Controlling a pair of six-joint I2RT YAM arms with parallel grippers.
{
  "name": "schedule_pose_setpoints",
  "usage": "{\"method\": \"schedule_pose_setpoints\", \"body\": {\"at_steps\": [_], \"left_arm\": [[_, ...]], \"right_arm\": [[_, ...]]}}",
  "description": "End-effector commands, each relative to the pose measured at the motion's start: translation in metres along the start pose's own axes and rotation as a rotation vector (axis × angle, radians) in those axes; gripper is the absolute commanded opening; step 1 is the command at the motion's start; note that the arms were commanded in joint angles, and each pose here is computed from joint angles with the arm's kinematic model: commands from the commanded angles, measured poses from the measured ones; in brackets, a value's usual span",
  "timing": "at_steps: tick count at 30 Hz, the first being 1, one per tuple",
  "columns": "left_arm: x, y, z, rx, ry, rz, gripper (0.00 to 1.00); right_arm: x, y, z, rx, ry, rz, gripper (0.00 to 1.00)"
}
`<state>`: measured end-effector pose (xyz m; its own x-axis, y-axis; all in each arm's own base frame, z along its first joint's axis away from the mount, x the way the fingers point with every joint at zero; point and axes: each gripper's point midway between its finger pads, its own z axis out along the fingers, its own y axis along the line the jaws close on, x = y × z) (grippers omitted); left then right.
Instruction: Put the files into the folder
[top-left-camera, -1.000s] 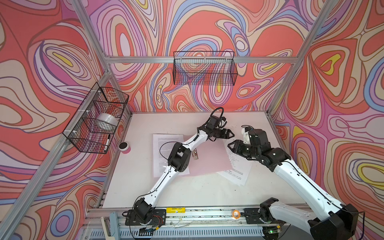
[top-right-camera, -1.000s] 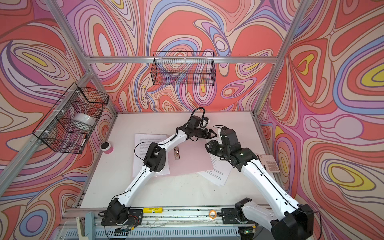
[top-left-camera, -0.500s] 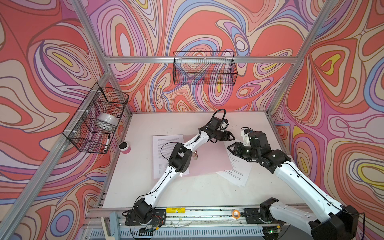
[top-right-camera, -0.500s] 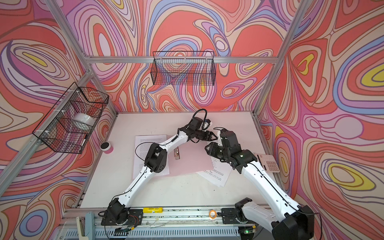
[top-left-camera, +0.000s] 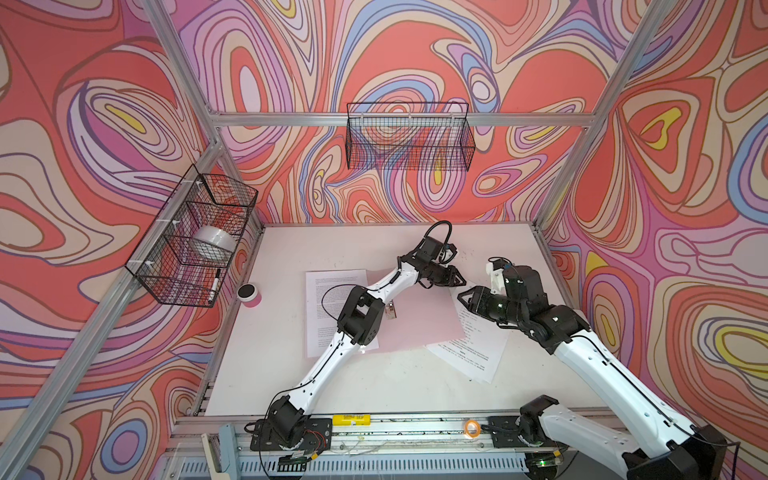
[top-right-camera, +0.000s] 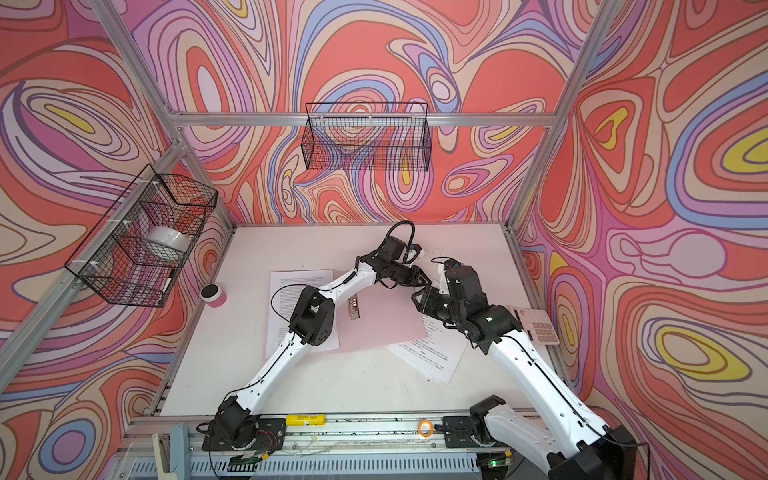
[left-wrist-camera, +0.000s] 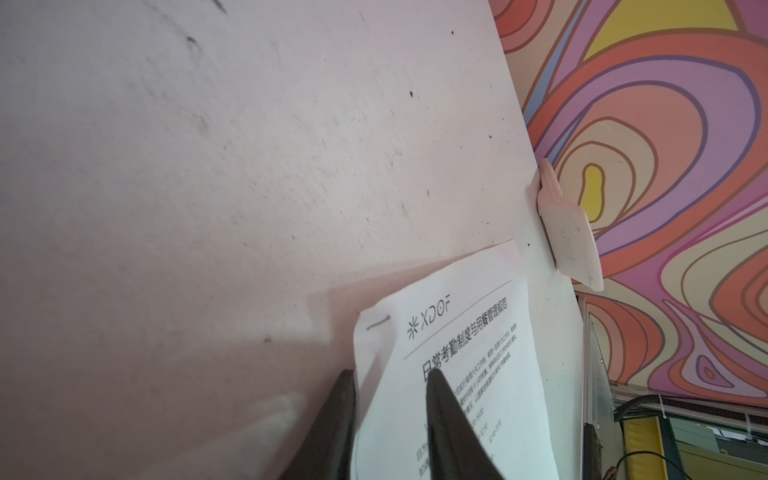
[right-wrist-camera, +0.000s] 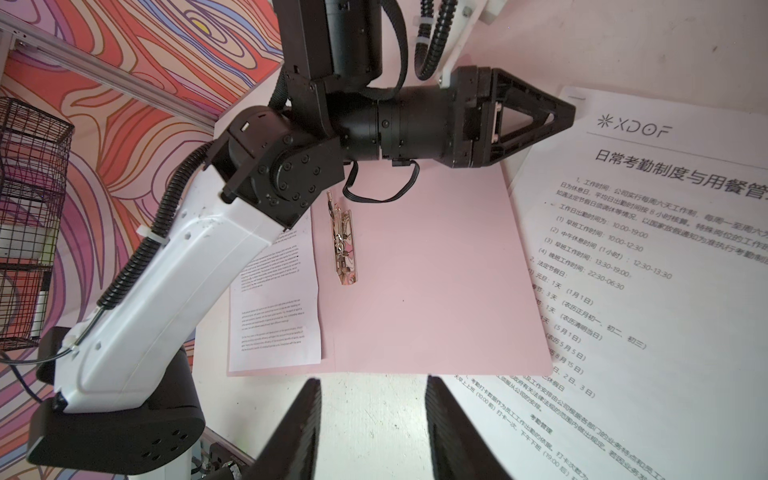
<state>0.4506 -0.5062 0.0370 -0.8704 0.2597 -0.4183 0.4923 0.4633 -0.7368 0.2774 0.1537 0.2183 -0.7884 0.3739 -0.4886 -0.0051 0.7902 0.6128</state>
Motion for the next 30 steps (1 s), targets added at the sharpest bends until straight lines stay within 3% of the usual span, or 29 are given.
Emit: {"method": "schedule_pose_setpoints", "body": {"at_steps": [1,5,11,17,23,30], "left_arm": [[0.023,0.015,0.013,-0.033,0.062,-0.025,0.23],[0.023,0.013,0.015,-0.049,0.057,0.0,0.17],[0.021,0.014,0.015,-0.061,0.045,0.003,0.01],[0.006,0.005,0.015,-0.02,-0.034,-0.006,0.0],[-0.033,-0.059,0.006,0.136,-0.166,0.033,0.0],[-0.044,-0.137,-0.014,0.204,-0.242,0.128,0.0]], "right_arm": [[-0.001,-0.003,0.001,0.001,-0.012,-0.003,0.43],[-0.002,-0.007,0.004,0.019,-0.018,0.001,0.43],[-0.003,-0.01,0.009,0.035,-0.019,0.006,0.43],[-0.008,-0.019,0.015,0.081,-0.044,0.01,0.42],[-0.034,-0.021,-0.008,0.16,-0.145,-0.014,0.41],[-0.071,-0.021,-0.046,0.285,-0.282,-0.057,0.41]]}}
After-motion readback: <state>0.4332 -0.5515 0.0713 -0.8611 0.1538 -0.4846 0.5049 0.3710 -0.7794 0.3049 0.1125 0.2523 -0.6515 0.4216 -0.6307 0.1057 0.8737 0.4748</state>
